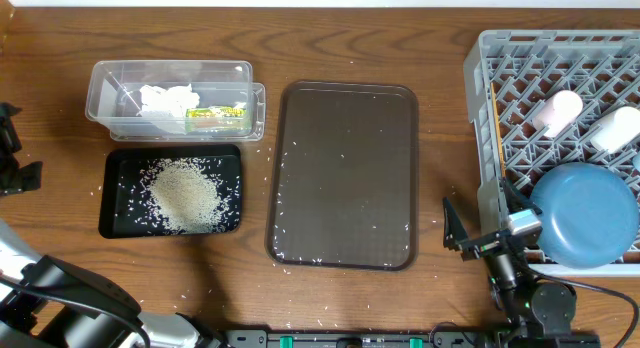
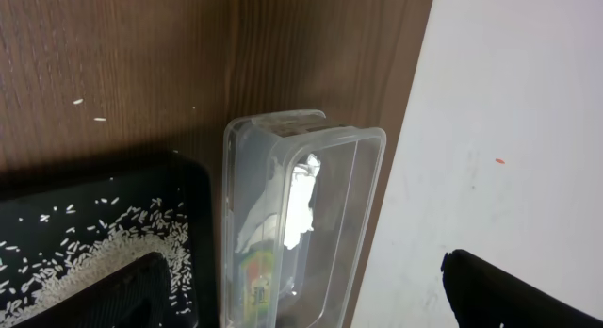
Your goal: Sort waste into correct bins and load items into the dishwasher rack
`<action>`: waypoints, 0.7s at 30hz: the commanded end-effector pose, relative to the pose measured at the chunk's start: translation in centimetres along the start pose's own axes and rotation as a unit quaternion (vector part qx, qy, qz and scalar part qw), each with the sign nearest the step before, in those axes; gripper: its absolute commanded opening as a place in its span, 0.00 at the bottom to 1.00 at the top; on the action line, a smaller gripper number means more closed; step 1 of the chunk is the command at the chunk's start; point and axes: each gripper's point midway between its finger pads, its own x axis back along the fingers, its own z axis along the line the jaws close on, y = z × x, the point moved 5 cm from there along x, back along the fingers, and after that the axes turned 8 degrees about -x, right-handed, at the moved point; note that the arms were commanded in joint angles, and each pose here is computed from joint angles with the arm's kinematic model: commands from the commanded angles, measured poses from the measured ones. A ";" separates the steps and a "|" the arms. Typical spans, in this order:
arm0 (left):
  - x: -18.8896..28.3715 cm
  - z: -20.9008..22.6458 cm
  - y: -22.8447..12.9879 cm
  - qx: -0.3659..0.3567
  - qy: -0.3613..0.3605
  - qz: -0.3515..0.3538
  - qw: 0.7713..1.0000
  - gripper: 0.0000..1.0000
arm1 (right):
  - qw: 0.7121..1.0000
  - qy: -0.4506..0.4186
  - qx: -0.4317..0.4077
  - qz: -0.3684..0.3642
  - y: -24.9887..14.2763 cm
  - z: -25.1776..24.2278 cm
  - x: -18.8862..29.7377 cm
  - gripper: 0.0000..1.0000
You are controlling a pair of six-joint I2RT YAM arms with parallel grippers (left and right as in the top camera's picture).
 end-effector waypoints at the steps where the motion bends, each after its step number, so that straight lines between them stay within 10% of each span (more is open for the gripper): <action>1: 0.1 -0.1 -0.1 -0.005 -0.004 0.002 1.000 0.95 | 0.998 -0.065 0.017 0.012 -0.6 -1.8 0.2 0.99; 21: 0.1 -0.1 -0.1 -0.005 -0.004 0.002 1.000 0.95 | 0.994 -0.093 0.010 0.055 -2.3 -2.6 0.4 0.99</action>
